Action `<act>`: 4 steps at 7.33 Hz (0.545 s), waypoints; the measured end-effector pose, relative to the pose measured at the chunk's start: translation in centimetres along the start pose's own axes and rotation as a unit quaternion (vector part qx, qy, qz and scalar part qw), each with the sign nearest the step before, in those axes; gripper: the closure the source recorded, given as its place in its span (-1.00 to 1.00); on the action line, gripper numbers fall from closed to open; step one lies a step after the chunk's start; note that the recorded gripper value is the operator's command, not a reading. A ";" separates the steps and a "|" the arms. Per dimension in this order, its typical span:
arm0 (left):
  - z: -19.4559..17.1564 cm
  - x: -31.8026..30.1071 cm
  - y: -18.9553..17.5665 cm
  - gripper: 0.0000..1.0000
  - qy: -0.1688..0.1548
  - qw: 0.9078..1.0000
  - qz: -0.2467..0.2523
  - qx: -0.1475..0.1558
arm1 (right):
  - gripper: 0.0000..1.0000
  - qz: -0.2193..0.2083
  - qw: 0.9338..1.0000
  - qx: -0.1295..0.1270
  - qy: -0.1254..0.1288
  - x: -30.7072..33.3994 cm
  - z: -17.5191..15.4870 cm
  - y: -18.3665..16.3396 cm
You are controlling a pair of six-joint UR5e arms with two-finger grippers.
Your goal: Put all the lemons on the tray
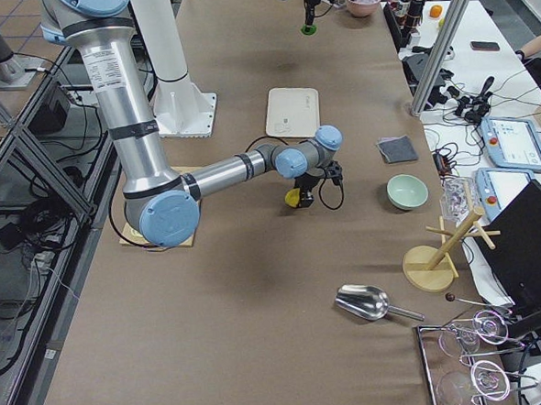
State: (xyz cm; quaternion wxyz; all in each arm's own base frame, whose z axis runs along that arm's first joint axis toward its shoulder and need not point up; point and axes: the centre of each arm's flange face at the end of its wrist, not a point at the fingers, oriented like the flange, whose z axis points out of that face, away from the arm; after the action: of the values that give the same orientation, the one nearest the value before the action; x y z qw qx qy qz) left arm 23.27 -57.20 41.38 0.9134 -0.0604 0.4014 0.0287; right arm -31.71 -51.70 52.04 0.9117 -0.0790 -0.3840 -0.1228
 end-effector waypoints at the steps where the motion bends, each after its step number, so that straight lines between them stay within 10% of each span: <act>1: -3.2 -0.3 0.7 1.00 -0.006 1.000 0.003 -0.002 | 0.81 -0.002 1.000 0.001 -0.002 -0.2 -0.2 0.0; 4: -9.5 2.6 2.4 1.00 -0.011 1.000 -0.005 0.000 | 0.79 -0.039 0.998 0.049 -0.028 -3.8 -5.6 0.0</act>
State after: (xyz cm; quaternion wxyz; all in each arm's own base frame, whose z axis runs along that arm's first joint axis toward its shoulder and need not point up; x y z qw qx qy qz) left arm 17.88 -56.11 32.90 0.9179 -0.0620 0.3912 0.0245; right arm -30.43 -52.38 45.45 0.8977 -0.0225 -0.4181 -0.1374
